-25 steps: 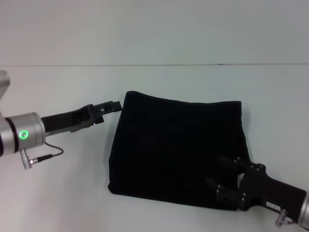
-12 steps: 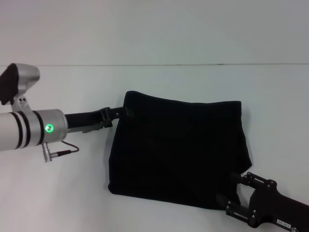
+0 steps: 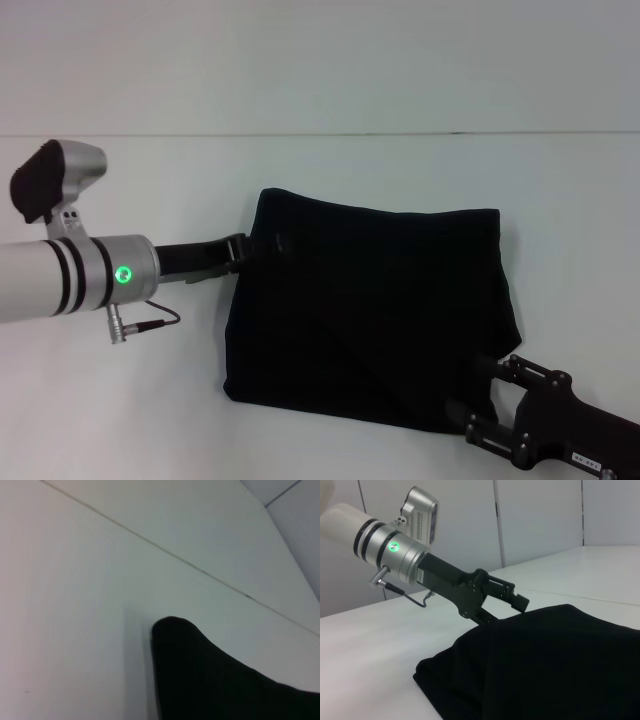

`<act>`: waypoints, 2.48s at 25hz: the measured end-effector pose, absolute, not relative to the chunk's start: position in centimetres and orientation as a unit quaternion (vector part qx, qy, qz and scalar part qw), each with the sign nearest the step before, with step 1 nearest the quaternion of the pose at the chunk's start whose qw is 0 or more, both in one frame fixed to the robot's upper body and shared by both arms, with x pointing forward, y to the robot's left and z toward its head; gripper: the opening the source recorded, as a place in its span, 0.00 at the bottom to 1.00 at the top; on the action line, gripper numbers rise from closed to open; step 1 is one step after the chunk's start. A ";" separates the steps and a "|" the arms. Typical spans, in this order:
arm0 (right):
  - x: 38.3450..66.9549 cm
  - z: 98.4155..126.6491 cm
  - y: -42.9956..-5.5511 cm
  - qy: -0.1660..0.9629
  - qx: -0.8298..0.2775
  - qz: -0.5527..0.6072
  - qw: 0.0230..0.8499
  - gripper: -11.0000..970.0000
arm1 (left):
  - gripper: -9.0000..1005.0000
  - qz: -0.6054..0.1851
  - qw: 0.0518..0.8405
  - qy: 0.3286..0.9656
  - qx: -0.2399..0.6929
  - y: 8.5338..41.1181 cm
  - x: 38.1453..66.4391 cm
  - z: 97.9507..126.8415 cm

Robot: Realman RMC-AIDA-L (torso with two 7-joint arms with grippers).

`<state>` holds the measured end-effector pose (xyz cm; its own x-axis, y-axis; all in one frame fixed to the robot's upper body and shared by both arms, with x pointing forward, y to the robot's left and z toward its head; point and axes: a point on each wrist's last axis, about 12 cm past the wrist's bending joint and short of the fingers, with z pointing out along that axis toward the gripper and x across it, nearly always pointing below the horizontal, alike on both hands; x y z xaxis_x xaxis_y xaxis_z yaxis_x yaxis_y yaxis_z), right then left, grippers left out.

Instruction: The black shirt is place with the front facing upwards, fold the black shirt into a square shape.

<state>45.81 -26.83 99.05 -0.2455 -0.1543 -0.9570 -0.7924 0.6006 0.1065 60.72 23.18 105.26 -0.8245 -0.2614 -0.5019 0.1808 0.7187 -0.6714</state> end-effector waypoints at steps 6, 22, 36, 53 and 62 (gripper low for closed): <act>45.8 99.1 -26.8 0.727 -0.325 0.307 0.522 0.75 | 0.76 -0.371 0.299 0.879 0.006 22.2 60.7 105.4; 45.9 99.1 -26.9 0.727 -0.321 0.306 0.524 0.75 | 0.36 -0.376 0.312 0.873 0.005 21.6 60.9 105.6; 46.5 99.4 -27.1 0.727 -0.310 0.299 0.535 0.76 | 0.10 -0.427 0.357 0.819 -0.141 22.8 60.3 104.6; 47.0 99.7 -26.9 0.722 -0.314 0.300 0.538 0.76 | 0.10 -0.459 0.380 0.765 -0.243 23.8 58.8 103.2; 47.1 99.7 -26.8 0.724 -0.311 0.301 0.537 0.76 | 0.17 -0.462 0.395 0.767 -0.207 23.6 58.5 103.4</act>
<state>47.14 -26.82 99.71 -0.2301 -0.1279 -0.9647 -0.7738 0.6252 0.1017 58.52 23.62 103.43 -0.6025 -0.6827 -0.4134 0.0464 0.4872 -0.8721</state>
